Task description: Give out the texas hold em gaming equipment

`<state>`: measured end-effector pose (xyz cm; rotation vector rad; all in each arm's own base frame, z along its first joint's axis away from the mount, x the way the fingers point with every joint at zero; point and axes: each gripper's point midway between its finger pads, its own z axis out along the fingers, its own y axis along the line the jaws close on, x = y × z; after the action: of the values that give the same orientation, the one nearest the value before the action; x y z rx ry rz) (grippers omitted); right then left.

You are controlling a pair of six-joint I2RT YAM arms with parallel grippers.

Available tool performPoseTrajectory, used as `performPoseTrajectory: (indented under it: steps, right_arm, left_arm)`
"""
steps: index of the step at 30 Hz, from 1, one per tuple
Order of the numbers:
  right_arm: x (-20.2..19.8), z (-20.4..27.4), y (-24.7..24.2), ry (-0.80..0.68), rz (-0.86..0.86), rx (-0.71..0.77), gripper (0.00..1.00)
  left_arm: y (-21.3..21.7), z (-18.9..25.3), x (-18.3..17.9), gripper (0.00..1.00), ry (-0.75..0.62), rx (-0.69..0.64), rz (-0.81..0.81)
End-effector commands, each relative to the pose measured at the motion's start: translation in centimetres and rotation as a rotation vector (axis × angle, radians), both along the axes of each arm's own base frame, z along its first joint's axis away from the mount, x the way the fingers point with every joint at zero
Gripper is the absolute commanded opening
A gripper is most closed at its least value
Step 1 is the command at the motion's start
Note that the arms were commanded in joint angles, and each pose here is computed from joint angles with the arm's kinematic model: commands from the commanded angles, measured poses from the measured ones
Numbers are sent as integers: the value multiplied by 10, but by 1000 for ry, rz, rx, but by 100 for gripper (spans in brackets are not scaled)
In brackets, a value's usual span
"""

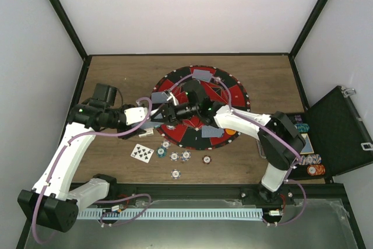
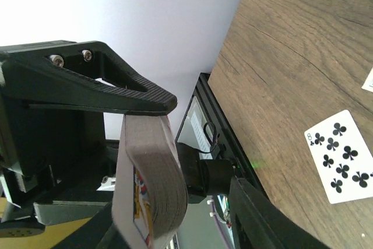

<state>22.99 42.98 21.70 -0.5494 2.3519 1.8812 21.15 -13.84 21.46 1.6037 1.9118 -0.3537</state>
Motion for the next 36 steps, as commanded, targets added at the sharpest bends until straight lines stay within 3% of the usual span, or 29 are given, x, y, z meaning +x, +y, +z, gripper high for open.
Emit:
performPoseTrajectory:
  steps: [1, 11, 19, 25, 31, 36]
  right_arm:
    - [14, -10, -18, 7, -80, -74, 37]
    - [13, 3, -28, -17, -98, -65, 11]
    - [24, 12, -50, -42, -139, -81, 2]
    - [44, 13, -80, -70, -173, -116, 1]
    - [93, -16, -114, -186, -227, -325, 1]
    - [159, -46, -145, -376, -361, -665, 1]
  left_arm:
    - [-5, 10, -1, 4, -25, -39, -27]
    - [-6, 11, 0, 4, -21, -43, -21]
    - [-5, 10, 0, 4, -22, -35, -18]
    - [-4, 8, 1, 4, -22, -29, -17]
    - [-4, 7, 1, 4, -16, -28, -10]
    - [-3, 5, 1, 4, -9, -27, -5]
